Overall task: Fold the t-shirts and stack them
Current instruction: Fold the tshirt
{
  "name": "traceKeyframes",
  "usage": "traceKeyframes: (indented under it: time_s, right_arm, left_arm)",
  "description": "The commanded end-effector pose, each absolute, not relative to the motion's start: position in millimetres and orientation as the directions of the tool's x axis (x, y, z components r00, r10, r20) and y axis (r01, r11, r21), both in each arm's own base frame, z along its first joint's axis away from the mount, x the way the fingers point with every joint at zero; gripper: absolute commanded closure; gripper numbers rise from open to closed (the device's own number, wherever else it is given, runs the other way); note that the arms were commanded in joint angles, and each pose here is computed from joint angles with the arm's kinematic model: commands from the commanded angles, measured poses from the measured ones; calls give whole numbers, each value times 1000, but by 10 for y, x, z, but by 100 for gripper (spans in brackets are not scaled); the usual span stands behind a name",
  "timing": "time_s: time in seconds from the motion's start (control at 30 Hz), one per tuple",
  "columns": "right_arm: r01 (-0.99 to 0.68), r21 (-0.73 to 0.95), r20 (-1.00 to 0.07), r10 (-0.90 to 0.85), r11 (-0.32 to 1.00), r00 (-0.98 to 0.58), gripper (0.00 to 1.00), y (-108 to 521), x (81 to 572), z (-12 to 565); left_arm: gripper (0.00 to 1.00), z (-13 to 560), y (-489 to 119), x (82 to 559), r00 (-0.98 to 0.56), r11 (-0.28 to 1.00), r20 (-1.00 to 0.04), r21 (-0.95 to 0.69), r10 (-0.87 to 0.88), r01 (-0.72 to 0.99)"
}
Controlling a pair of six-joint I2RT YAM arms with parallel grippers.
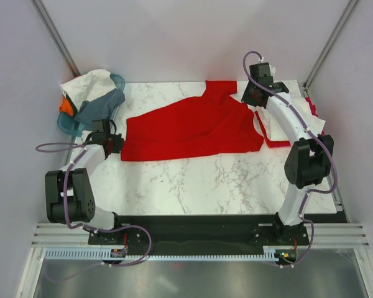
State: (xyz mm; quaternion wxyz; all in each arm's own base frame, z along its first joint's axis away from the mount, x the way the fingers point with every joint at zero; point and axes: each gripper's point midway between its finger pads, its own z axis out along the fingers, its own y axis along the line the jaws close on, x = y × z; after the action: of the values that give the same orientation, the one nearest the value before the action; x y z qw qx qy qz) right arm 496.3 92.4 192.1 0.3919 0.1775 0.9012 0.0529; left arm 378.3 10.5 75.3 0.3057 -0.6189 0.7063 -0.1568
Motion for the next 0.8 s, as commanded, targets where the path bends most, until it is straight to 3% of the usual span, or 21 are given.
traceKeyframes:
  time_s: [0.0, 0.77]
  right_arm:
    - [273, 266, -720, 379, 924, -581, 100, 865, 5127, 2157]
    - [291, 296, -704, 414, 910, -577, 100, 778, 5321, 2146]
  left_arm:
    - [98, 979, 176, 3967, 39, 129, -229, -670, -973, -731]
    - [98, 978, 211, 4018, 73, 85, -189, -707, -979, -702]
